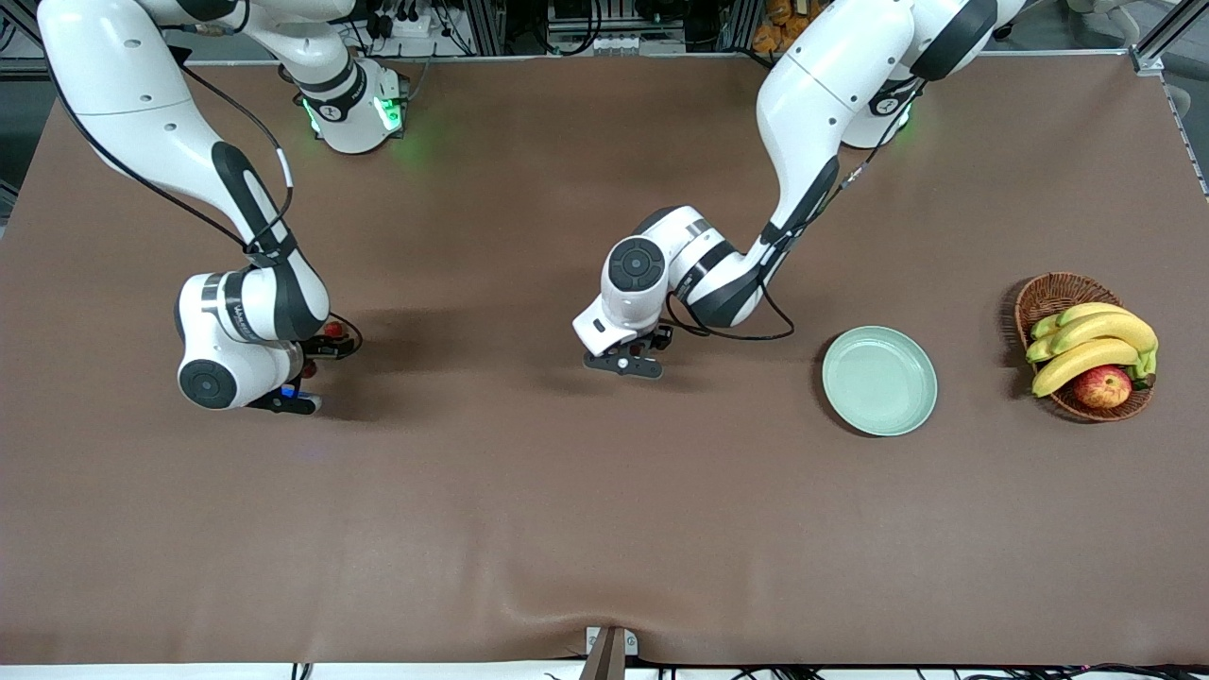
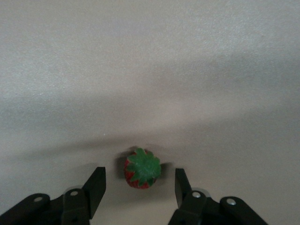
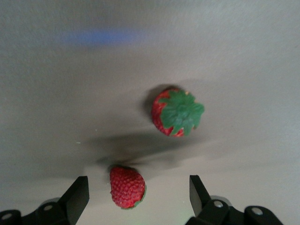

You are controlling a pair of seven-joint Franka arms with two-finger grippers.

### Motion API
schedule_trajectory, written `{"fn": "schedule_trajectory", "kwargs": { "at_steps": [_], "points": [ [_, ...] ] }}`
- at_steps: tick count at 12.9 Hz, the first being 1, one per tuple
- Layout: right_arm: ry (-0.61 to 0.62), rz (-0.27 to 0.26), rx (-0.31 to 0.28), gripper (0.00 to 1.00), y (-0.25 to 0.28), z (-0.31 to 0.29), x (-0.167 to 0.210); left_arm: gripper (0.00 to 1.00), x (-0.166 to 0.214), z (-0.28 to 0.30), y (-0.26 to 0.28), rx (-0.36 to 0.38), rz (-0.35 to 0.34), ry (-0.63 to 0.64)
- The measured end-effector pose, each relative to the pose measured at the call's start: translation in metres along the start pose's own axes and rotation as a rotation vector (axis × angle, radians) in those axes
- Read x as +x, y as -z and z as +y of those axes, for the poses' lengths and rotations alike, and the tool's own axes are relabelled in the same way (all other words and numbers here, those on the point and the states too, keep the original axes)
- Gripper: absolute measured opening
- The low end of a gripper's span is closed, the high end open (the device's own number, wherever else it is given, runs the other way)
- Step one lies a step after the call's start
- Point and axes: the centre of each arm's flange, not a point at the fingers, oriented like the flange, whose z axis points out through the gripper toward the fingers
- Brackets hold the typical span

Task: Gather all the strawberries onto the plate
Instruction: 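Grasp the middle strawberry with the left gripper while the right gripper grasps another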

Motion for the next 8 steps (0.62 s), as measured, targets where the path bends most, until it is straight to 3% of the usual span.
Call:
{"fn": "schedule_trajectory", "kwargs": {
  "at_steps": [3,5,6,8],
  "points": [
    [0.007,-0.022,-0.005,0.87,-0.002,-0.003,-0.003,0.57,0.000,-0.001,-0.007,0.005,-0.001,-0.005],
    [0.008,-0.024,-0.005,0.69,-0.003,-0.003,-0.003,0.32,0.001,-0.001,-0.006,0.009,0.007,-0.011],
    [0.009,-0.025,-0.005,0.69,-0.003,-0.004,-0.004,0.31,0.003,-0.001,-0.004,0.009,0.013,-0.012],
    [0.011,-0.028,-0.006,0.54,-0.005,-0.005,-0.004,0.31,0.014,-0.012,0.010,0.011,0.031,0.007]
  ]
}}
